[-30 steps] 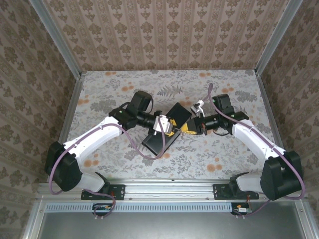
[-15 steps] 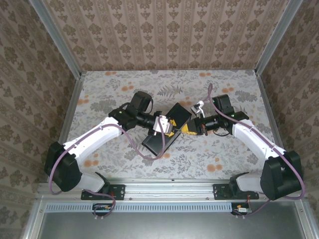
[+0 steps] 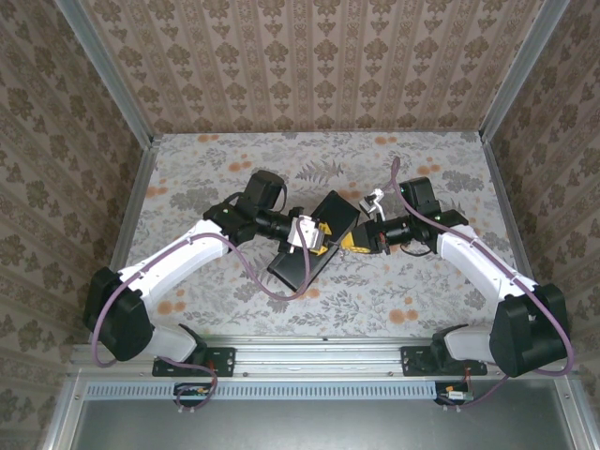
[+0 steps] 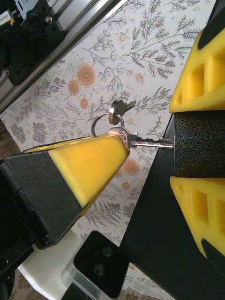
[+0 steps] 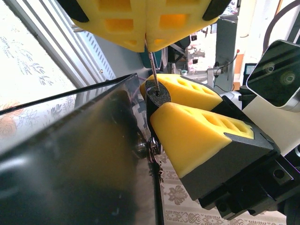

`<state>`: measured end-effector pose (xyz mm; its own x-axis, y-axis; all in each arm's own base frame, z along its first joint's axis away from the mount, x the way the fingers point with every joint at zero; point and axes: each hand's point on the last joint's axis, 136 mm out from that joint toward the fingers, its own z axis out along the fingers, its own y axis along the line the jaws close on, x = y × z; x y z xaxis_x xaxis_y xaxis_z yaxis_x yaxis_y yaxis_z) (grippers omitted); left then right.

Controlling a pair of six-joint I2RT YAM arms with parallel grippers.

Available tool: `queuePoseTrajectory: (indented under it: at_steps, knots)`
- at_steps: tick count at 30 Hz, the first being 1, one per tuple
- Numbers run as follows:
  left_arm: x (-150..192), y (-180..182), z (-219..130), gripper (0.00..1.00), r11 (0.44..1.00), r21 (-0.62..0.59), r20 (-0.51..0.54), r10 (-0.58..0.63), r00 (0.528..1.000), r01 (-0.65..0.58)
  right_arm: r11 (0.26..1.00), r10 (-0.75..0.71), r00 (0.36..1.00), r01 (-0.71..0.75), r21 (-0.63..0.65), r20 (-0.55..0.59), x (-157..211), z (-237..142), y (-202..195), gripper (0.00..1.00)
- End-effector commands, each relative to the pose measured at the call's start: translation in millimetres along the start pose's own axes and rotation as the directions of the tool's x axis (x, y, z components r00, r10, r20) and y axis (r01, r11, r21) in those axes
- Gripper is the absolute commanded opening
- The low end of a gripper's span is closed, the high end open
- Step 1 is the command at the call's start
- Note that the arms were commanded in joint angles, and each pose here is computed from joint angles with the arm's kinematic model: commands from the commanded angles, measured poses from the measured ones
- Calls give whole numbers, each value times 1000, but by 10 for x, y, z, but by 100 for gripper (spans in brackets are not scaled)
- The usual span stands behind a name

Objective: Unlock the padlock with the key

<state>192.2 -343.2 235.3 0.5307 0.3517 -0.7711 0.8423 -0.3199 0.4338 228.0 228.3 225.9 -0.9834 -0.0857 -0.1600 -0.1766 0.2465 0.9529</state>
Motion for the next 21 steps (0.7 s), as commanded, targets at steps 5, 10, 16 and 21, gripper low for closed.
queuePoseTrajectory:
  at_steps: [5,10,16,21]
  knots:
    - [-346,116,-132,13,994,-50,105,99,990,-94,1000,-10,1000,10,-6,-4,-60,31,27,0]
    - [-351,103,-116,13,995,-44,108,98,989,-94,1000,-23,1000,23,-12,-12,-90,62,82,0]
    - [-346,97,-99,13,995,-37,112,95,989,-91,999,-32,999,31,-15,-12,-111,83,124,0]
    - [-330,84,-81,13,996,-31,110,89,990,-86,998,-57,998,56,-27,-20,-110,109,215,0]
